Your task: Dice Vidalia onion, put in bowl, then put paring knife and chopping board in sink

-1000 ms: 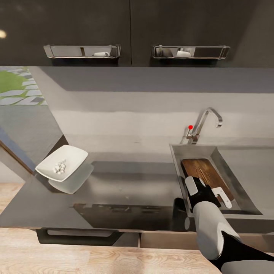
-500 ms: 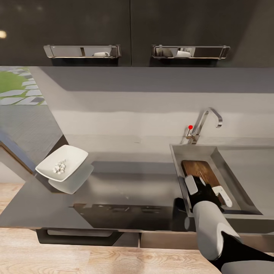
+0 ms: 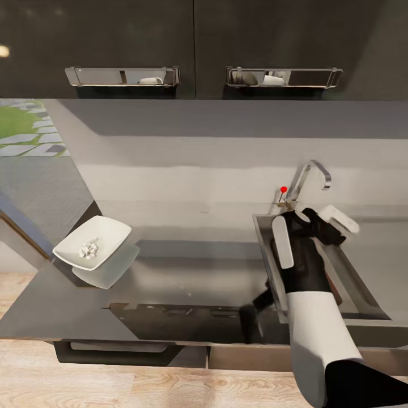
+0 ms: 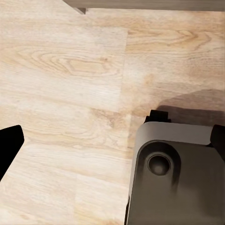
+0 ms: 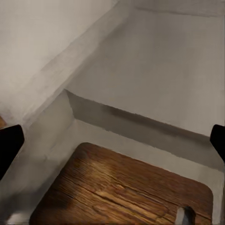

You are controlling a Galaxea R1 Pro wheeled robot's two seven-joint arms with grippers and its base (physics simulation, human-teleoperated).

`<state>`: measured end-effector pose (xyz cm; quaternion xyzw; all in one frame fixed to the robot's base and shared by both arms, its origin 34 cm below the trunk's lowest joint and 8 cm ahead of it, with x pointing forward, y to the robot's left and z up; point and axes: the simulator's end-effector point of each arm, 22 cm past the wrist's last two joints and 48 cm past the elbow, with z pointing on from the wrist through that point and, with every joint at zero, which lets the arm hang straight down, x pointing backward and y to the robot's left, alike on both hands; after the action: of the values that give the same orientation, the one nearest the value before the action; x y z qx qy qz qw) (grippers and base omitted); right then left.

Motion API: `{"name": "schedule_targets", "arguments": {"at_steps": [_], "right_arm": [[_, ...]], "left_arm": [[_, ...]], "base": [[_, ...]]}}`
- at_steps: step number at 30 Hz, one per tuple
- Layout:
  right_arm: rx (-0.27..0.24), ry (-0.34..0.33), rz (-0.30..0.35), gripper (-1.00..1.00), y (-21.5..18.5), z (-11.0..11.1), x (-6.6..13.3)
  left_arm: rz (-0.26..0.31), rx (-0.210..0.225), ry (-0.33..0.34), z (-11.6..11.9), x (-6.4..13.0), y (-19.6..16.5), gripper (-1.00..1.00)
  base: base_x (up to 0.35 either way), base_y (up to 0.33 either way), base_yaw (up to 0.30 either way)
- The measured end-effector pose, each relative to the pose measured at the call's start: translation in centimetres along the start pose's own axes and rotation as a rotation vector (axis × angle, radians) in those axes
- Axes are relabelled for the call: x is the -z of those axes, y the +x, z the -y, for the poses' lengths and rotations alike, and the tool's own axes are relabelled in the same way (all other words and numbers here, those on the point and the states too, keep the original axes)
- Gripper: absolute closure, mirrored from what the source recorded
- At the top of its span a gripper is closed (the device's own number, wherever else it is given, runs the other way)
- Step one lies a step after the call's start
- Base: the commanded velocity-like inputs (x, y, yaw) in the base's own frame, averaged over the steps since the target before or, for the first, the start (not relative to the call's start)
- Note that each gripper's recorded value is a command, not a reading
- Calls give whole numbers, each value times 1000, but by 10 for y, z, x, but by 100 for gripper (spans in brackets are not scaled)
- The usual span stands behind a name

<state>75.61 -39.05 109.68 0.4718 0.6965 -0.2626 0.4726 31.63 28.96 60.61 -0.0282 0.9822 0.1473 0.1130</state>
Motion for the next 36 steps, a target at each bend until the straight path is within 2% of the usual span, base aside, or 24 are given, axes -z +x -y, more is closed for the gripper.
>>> {"name": "schedule_targets", "arguments": {"at_steps": [3, 5, 6, 7, 9, 13, 17, 20, 23, 27, 30, 36], "right_arm": [[57, -99, -28, -100, 3, -20, 4], [115, -206, -58, -100, 11, -42, 7], [168, -293, -87, -100, 20, -59, 11], [199, -347, -106, -100, 26, -69, 14], [241, -437, -130, -100, 34, -83, 16], [276, -501, -124, -100, 30, -87, 4], [321, -598, -155, -100, 37, -98, 6], [377, -631, -208, -100, 51, -98, 10], [397, -640, -226, -100, 56, -98, 12], [412, -649, -229, -100, 58, -100, 15], [462, -683, -207, -100, 63, -112, 31], [477, -695, -203, -100, 66, -115, 36]], "left_arm": [[0, 0, 0, 0, 0, 0, -100], [-1, 0, 0, 0, 0, 0, -100], [0, 0, 0, 0, 0, 0, -100], [0, 0, 1, 1, 0, 0, -100], [0, 0, 1, 1, 0, 0, -100], [0, 1, 4, 3, 1, 0, -100], [0, 2, 15, 7, 1, 0, -100], [0, 2, 20, 8, 1, 0, -100], [-1, 1, 21, 9, 1, 0, -100], [-2, 1, 21, 9, 1, 0, -100], [-2, 1, 22, 9, 1, 0, -100], [-2, 1, 23, 10, 2, 0, -100]], "base": [[0, 0, 0], [0, 0, 0], [0, 0, 0], [-19, 0, 0], [-124, 0, 0], [-258, 0, 0], [-322, 0, 0], [-333, 0, 0], [-337, 0, 0], [-339, 0, 0], [-339, 0, 0], [-340, 0, 0]]}}
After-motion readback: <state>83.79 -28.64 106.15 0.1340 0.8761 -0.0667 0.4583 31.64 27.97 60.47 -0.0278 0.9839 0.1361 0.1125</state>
